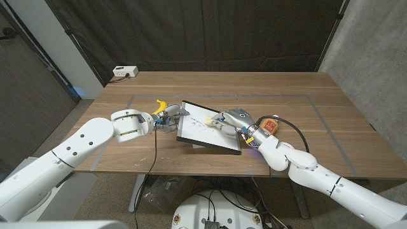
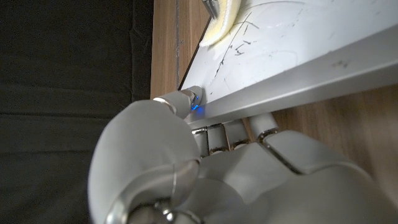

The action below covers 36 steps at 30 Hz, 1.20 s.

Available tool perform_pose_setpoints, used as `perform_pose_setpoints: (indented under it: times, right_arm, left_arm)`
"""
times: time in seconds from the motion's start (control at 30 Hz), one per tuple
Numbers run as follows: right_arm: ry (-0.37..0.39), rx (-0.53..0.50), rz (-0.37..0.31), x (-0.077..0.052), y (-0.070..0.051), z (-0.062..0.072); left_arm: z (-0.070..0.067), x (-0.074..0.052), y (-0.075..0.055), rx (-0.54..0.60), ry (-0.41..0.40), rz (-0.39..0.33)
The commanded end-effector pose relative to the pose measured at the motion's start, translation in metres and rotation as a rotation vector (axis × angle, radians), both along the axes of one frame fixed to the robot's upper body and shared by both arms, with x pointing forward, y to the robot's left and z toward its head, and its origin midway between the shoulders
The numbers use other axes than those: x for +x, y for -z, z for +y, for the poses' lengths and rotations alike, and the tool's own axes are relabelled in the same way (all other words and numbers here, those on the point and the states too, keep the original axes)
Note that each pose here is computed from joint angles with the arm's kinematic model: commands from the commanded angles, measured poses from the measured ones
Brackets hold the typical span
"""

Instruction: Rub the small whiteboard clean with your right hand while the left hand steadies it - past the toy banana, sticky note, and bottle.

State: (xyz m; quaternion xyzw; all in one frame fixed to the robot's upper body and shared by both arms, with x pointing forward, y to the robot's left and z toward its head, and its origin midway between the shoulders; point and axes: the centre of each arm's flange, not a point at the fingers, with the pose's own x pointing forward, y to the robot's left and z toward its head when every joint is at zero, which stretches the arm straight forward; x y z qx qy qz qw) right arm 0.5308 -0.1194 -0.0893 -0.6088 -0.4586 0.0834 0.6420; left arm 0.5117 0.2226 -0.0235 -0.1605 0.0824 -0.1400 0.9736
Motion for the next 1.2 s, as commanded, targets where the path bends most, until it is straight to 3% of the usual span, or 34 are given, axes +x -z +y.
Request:
perform_pose_setpoints:
  times: [0.03, 0.37, 0.63, 0.83, 1.03, 1.2]
  right_arm:
    - [0.029, 0.011, 0.050, 0.013, 0.007, 0.001]
    - [0.077, 0.060, 0.094, 0.024, 0.014, -0.002]
    - [-0.019, 0.055, 0.165, 0.006, 0.011, -0.008]
    - [-0.129, 0.032, 0.104, -0.003, 0.009, -0.014]
    - [-0.251, 0.046, 0.039, -0.005, 0.015, -0.026]
    - [-0.290, 0.089, 0.005, -0.006, 0.021, -0.034]
  left_arm:
    - [-0.002, 0.004, -0.006, 0.009, 0.022, 0.003]
    - [-0.008, 0.006, -0.007, 0.016, 0.041, 0.005]
    - [-0.010, 0.013, -0.011, 0.024, 0.050, -0.001]
    - [-0.012, 0.017, -0.014, 0.027, 0.059, 0.000]
    - [-0.013, 0.018, -0.015, 0.032, 0.064, 0.003]
    - [-0.013, 0.017, -0.014, 0.033, 0.064, 0.006]
